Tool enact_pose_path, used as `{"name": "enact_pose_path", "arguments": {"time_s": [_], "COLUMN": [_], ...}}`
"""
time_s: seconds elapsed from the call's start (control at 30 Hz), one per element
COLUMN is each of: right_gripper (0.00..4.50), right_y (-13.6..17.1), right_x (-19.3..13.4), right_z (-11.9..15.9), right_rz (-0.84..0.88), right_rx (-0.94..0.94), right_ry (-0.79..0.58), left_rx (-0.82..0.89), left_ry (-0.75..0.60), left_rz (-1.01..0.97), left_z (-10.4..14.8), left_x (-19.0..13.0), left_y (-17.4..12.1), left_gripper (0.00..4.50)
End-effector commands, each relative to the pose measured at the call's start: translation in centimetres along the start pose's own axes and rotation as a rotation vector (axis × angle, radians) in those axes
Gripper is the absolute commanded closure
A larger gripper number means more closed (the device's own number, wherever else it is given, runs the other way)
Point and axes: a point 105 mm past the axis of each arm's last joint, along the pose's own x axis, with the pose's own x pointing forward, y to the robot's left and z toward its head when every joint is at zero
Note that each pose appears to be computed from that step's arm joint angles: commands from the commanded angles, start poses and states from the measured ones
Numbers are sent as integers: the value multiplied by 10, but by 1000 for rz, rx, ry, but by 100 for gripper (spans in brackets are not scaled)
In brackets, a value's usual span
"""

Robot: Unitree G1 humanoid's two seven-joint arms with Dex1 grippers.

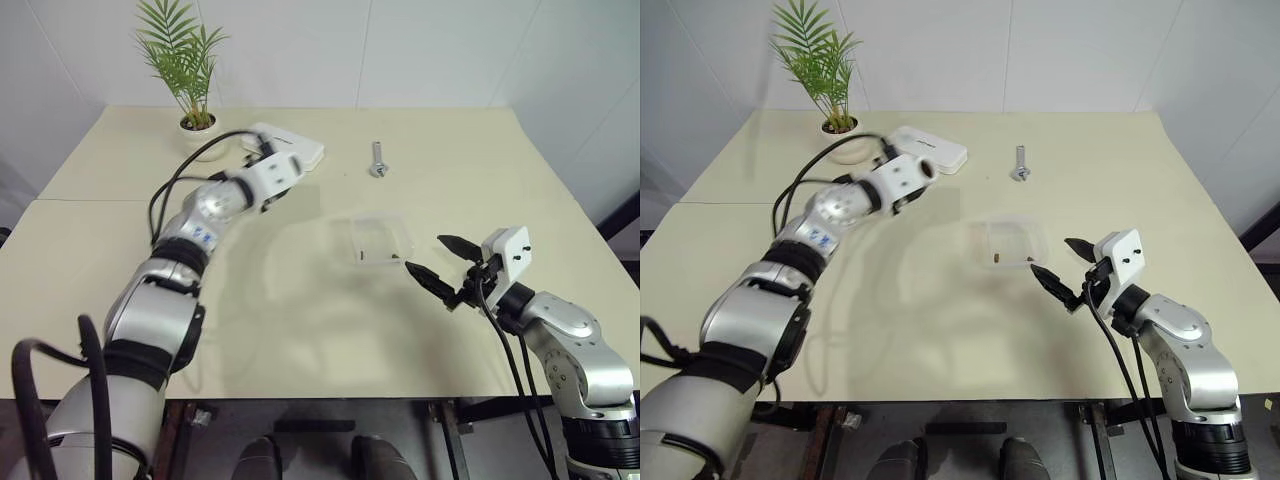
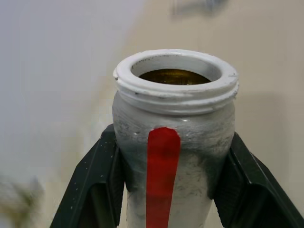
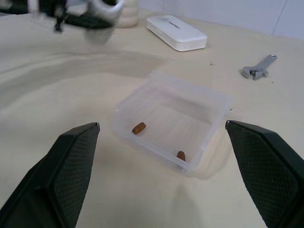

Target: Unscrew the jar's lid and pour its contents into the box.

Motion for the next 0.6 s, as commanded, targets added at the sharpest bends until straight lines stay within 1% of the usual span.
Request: {"name": "enact_pose_path", "arguments": {"time_s": [0.03,0.1,0.17,0.2,0.23,0.3,0.4,0.43,0.5,0.6], "right_gripper": [3,3,3,3,3,3,3,3,3,3], "right_y": [1,2,4,5,7,8,9,10,12,16], "right_x": [1,4,5,7,8,9,14,16,18,20], "right_z": [14,15,15,15,15,14,14,14,14,13], "right_rz": [36,57,82,100,118,138,154,163,183,214], "right_rx": [-81,-110,-113,-110,-105,-107,-108,-108,-107,-110], "right_ry": [-57,-73,-80,-83,-82,-80,-84,-86,-87,-84], "left_rx": [-329,-517,-604,-653,-689,-732,-784,-758,-653,-678], "left_ry": [-73,-62,-56,-73,-88,-90,-57,-56,-69,-59], "left_rz": [153,266,324,377,441,522,598,618,608,632], "left_z": [-7,-32,-45,-51,-59,-69,-95,-100,-101,-113], "left_x": [-28,-55,-75,-89,-105,-127,-154,-162,-171,-179], "left_y": [40,54,58,63,69,75,70,69,62,50], "left_gripper": [250,250,250,250,250,250,250,250,250,250]}}
